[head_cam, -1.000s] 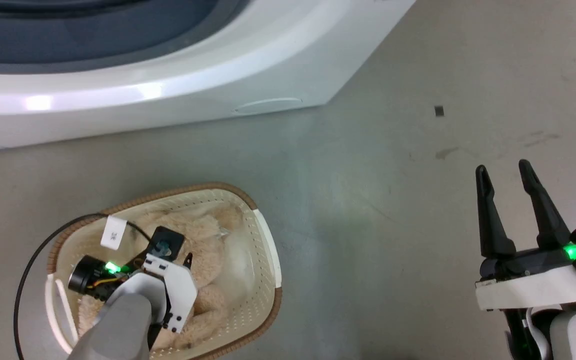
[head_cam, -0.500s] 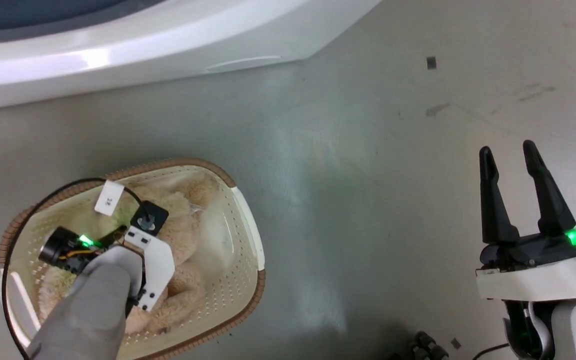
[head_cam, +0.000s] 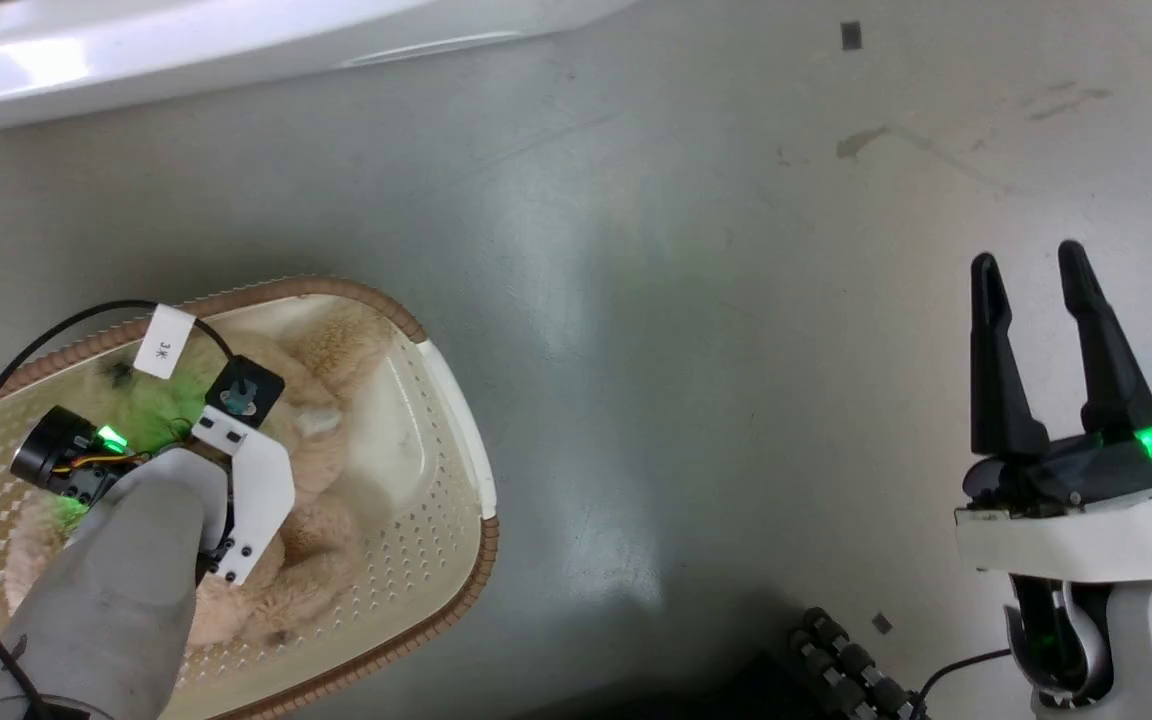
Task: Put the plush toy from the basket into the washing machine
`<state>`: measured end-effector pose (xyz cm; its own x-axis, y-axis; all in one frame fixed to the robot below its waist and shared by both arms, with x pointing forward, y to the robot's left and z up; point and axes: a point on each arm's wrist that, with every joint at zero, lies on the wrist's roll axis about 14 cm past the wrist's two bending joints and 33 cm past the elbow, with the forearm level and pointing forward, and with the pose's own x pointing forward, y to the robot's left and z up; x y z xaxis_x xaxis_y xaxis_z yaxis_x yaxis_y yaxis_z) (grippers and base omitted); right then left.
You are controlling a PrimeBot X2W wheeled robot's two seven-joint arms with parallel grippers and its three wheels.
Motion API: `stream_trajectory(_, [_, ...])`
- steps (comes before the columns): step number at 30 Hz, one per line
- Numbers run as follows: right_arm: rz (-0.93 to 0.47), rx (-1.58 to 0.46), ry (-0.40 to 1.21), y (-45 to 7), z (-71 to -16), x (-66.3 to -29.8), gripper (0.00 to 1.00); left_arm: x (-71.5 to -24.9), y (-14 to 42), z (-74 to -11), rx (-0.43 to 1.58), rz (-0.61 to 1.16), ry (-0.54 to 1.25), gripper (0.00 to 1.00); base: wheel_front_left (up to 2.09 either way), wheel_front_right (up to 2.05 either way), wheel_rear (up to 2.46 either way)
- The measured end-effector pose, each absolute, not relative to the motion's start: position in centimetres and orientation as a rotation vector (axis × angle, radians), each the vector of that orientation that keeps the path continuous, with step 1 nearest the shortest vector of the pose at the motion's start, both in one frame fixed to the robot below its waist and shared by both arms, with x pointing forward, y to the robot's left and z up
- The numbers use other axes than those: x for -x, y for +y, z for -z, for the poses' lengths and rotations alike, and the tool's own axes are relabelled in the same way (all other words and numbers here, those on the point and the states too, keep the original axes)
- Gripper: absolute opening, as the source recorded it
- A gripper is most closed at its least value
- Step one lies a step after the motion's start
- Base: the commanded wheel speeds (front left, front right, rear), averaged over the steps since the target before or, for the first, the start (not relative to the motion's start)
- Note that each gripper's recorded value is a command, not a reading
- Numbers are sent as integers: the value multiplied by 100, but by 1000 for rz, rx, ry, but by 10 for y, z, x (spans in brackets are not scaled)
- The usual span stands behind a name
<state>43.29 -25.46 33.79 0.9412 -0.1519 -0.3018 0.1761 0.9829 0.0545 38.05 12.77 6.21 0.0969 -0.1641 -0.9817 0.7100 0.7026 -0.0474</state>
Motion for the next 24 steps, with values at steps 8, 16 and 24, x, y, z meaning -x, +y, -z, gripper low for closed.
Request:
stream_trajectory(8, [164,-82,238,-255,-361,-438,100,-377,128,-81,-482,671,1294,0,0,0,0])
stream_trajectory(16, [145,-71,152,-251,-400,-436,100,-369,121,-128,-403,627,1202,0,0,0,0])
stream_trajectory(24, [113,-67,79,-240,-437,-421,100,-374,108,-187,-328,586,1024,0,0,0,0])
